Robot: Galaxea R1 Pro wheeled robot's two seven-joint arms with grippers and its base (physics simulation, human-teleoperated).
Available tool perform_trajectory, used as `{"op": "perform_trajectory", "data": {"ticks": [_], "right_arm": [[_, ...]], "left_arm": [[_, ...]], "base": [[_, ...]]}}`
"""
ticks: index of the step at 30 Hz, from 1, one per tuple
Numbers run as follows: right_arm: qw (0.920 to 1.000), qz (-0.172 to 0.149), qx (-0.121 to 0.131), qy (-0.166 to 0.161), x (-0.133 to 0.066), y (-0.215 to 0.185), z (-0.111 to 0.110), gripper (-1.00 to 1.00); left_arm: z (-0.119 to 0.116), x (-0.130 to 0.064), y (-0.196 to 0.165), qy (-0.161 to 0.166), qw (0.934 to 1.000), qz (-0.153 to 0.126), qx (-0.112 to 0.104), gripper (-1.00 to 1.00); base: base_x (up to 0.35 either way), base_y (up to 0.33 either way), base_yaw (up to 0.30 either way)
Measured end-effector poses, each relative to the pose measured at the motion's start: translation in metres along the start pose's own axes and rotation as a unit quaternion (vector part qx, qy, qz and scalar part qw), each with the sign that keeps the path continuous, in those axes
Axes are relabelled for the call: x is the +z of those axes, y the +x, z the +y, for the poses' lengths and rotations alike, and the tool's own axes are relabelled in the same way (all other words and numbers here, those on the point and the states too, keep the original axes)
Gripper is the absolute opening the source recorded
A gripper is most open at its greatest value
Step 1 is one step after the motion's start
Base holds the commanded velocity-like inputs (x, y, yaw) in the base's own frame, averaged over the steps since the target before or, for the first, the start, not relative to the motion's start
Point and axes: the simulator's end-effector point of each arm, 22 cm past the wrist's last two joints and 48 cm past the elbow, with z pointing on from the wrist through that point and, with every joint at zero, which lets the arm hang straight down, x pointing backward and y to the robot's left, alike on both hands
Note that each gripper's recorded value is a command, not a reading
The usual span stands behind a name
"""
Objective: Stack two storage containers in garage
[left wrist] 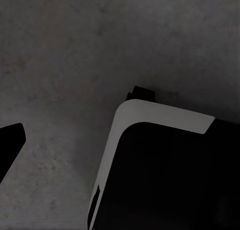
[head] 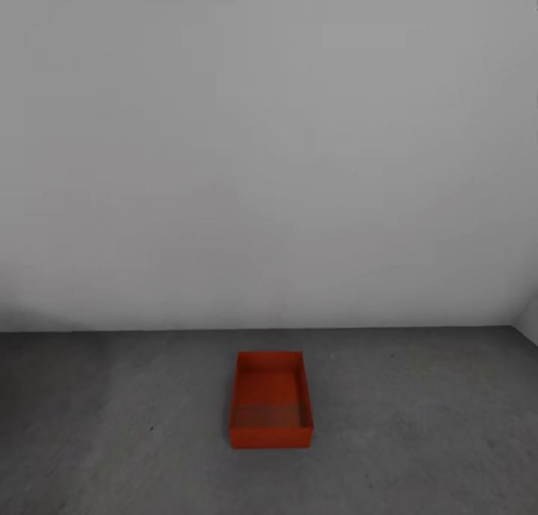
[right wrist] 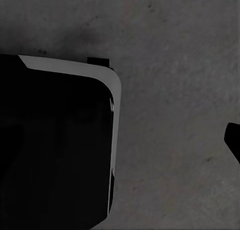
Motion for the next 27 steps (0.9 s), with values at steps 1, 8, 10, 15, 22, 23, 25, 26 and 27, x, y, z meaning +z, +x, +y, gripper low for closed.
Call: {"op": "perform_trajectory", "data": {"ticks": [1,8,10,15,22,23,25,26,27], "right_arm": [[1.0,-0.002,0.0,0.0,0.0,-0.001,0.0,1.0],[1.0,-0.009,0.001,0.002,0.0,-0.006,-0.001,1.0],[0.9999,-0.011,0.001,0.002,0.0,-0.007,-0.001,1.0],[0.9999,-0.015,0.001,0.002,0.0,-0.01,-0.001,1.0],[0.9998,-0.02,0.001,-0.003,-0.001,-0.015,0.006,1.0],[0.9998,-0.02,0.001,-0.003,-0.001,-0.016,0.006,1.0],[0.9998,-0.021,0.001,-0.002,-0.001,-0.016,0.006,1.0],[0.9998,-0.021,0.001,-0.002,-0.001,-0.016,0.006,1.0],[0.9998,-0.021,0.001,-0.003,-0.001,-0.016,0.006,1.0]], "left_arm": [[0.0,0.0,-0.001,0.0,1.0,-0.001,0.0,1.0],[-0.001,-0.001,-0.005,0.002,1.0,-0.006,-0.001,1.0],[-0.001,-0.001,-0.006,0.002,1.0,-0.008,-0.001,1.0],[-0.001,-0.002,-0.01,0.003,0.9999,-0.012,-0.001,1.0],[-0.003,-0.003,-0.014,0.004,0.9998,-0.017,-0.002,1.0],[-0.003,-0.003,-0.014,0.004,0.9998,-0.018,-0.002,1.0],[-0.003,-0.003,-0.015,0.005,0.9998,-0.018,-0.002,1.0],[-0.003,-0.003,-0.015,0.004,0.9998,-0.018,-0.002,1.0],[-0.003,-0.003,-0.015,0.004,0.9998,-0.018,-0.002,1.0]], "base": [[0.0,0.0,0.0],[0.0,0.0,0.0],[0.0,0.0,0.0],[0.0,0.0,0.0],[0.0,0.0,0.0],[0.0,0.0,0.0],[0.0,0.0,0.0],[0.0,0.0,0.0],[0.0,0.0,0.0]]}}
